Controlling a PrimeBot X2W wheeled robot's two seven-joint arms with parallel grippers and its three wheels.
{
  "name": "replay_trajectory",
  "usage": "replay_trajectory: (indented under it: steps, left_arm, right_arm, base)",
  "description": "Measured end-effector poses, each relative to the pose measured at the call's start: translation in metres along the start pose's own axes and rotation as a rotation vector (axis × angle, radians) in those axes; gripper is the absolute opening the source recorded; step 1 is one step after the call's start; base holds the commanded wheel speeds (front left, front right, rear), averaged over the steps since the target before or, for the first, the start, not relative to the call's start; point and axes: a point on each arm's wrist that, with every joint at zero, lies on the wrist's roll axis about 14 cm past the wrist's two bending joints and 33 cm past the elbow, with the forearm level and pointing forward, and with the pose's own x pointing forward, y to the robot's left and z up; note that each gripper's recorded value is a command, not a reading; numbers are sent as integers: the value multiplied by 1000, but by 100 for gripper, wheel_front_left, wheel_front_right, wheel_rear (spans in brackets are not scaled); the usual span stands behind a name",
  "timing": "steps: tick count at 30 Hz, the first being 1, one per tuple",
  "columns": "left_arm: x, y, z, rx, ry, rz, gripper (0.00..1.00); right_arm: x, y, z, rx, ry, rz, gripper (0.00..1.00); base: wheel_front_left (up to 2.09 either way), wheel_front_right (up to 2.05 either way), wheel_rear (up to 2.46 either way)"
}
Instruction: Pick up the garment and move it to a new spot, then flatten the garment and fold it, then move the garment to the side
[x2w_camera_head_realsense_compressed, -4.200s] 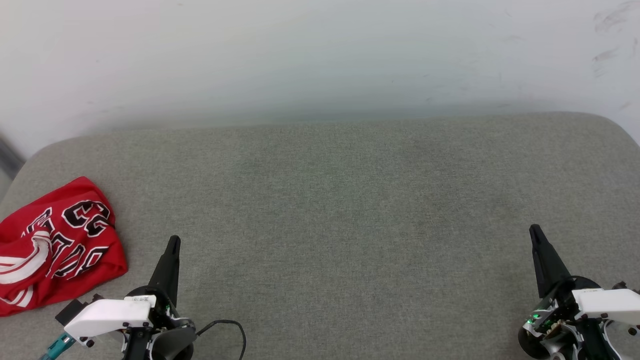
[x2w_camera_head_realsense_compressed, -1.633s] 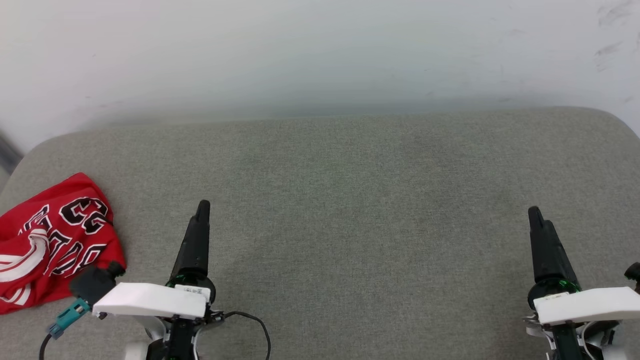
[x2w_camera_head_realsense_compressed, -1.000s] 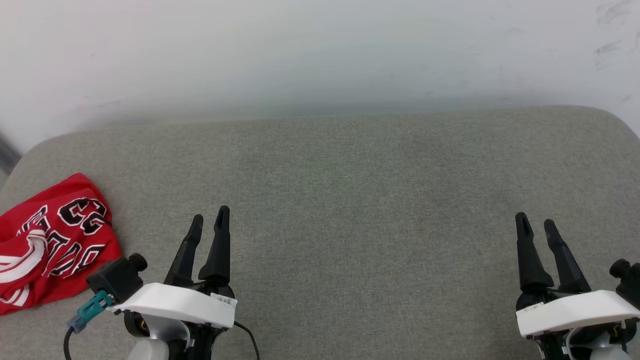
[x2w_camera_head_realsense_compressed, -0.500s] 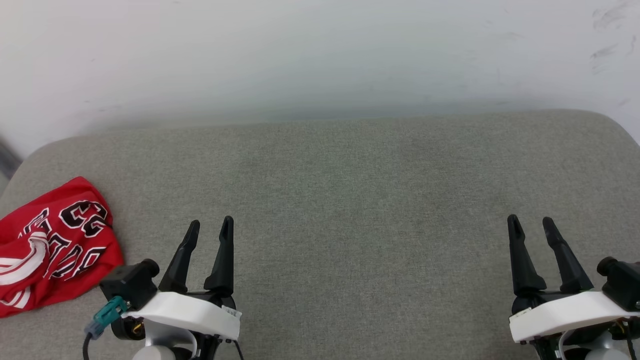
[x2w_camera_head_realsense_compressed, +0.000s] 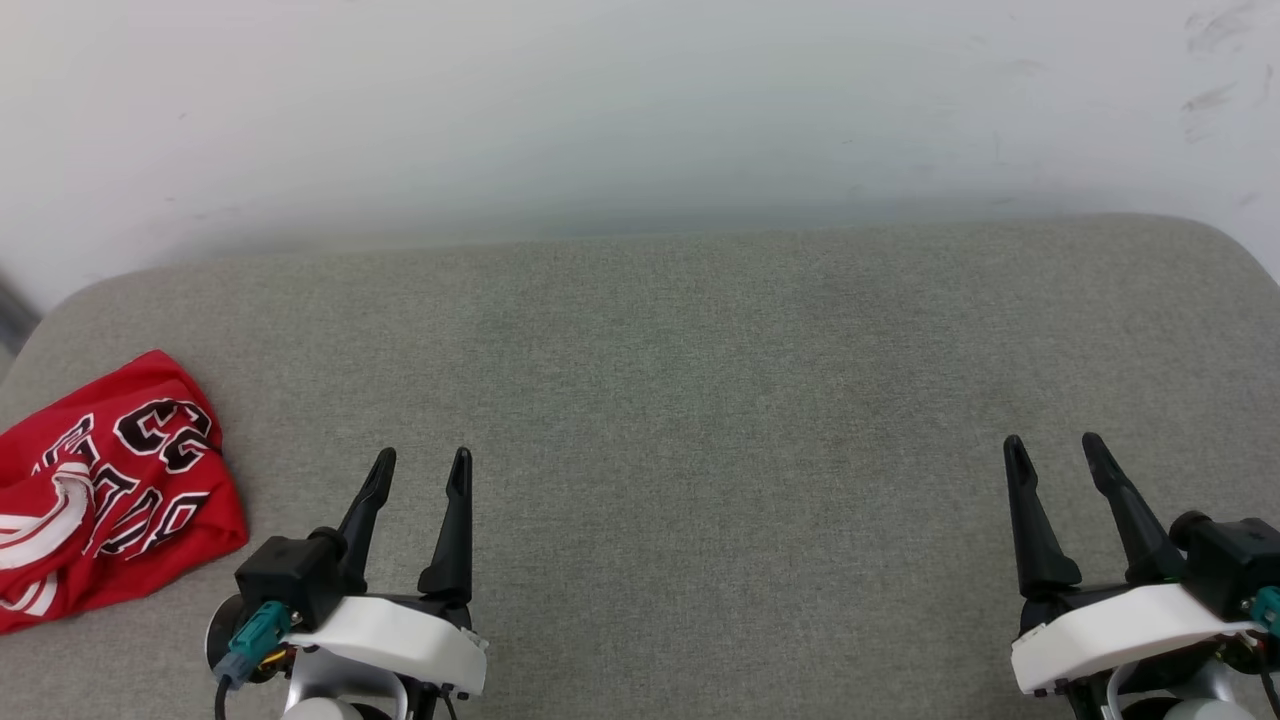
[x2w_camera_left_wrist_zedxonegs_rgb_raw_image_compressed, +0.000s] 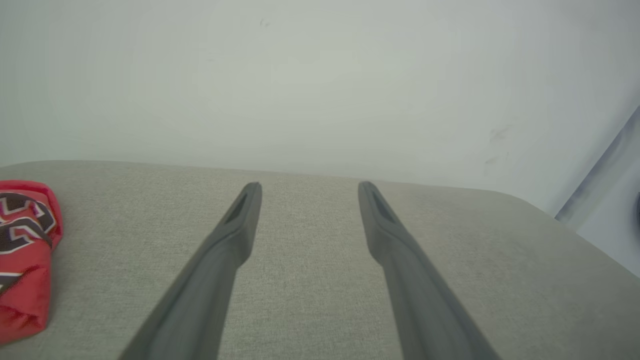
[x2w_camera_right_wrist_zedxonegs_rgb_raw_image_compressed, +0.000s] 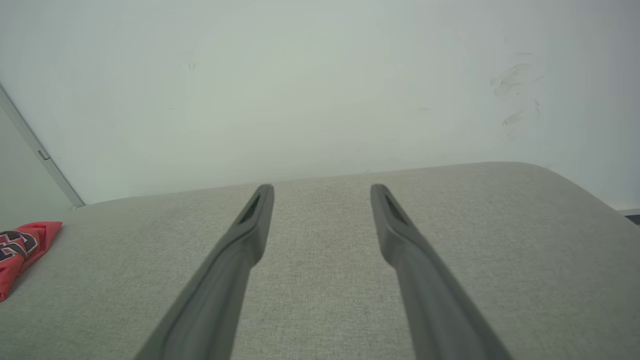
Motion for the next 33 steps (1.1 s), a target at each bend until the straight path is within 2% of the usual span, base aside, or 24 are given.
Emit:
replay_trajectory:
  steps: [13, 33]
  left_arm:
    - [-1, 0, 0, 120, -8, -7, 100]
    - [-1, -4, -3, 182, -18, -35, 100]
  right_arm:
    - [0, 1, 1, -85, 4, 7, 100]
    - [1, -6, 2, -137, 7, -14, 100]
  base:
    - [0, 0, 0]
    - [0, 0, 0]
